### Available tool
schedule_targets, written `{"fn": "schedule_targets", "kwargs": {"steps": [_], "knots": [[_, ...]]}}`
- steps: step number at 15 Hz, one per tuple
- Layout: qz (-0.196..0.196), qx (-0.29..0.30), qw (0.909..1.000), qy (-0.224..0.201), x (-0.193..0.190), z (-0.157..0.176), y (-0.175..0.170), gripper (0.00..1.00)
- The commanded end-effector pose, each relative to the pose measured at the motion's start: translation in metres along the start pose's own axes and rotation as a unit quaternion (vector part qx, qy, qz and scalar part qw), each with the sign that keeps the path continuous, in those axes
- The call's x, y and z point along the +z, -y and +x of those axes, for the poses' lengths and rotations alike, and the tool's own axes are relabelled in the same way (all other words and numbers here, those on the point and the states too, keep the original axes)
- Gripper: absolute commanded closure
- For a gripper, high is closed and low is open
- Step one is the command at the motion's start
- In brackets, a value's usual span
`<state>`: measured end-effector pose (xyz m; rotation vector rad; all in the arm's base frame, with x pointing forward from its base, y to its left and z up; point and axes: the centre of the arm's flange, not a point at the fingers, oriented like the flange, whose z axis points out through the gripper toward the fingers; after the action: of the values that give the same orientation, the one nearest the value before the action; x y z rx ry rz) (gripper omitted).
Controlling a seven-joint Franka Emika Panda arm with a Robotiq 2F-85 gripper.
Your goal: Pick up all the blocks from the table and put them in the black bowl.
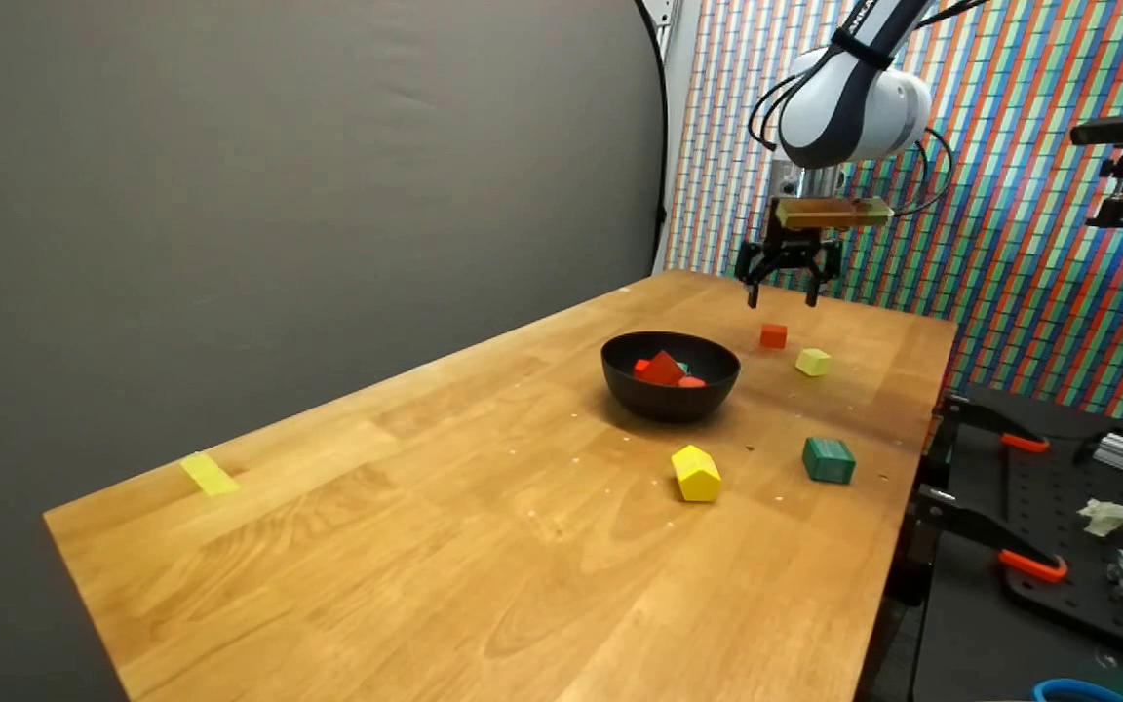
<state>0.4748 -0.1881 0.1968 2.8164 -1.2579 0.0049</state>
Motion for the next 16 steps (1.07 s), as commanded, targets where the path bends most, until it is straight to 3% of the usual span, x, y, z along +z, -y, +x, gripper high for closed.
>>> {"fn": "schedule_targets", "kwargs": {"steps": [1, 3, 5, 6, 7, 8, 10, 11, 16], "knots": [[0.031, 0.061, 0.9971, 0.034, 0.028, 0.013, 0.003, 0.00], [0.041, 0.093, 0.9940, 0.040, 0.038, 0.014, 0.003, 0.00], [0.047, 0.122, 0.9908, 0.034, 0.045, 0.018, 0.000, 0.15], [0.050, 0.133, 0.9893, 0.033, 0.047, 0.020, -0.002, 0.19], [0.051, 0.144, 0.9879, 0.027, 0.048, 0.023, -0.005, 0.17], [0.052, 0.153, 0.9868, 0.019, 0.049, 0.027, -0.008, 0.24], [0.048, 0.167, 0.9848, 0.007, 0.053, 0.033, -0.013, 0.22], [0.046, 0.171, 0.9842, 0.003, 0.055, 0.035, -0.014, 0.37], [0.049, 0.177, 0.9829, -0.004, 0.049, 0.035, -0.010, 0.78]]}}
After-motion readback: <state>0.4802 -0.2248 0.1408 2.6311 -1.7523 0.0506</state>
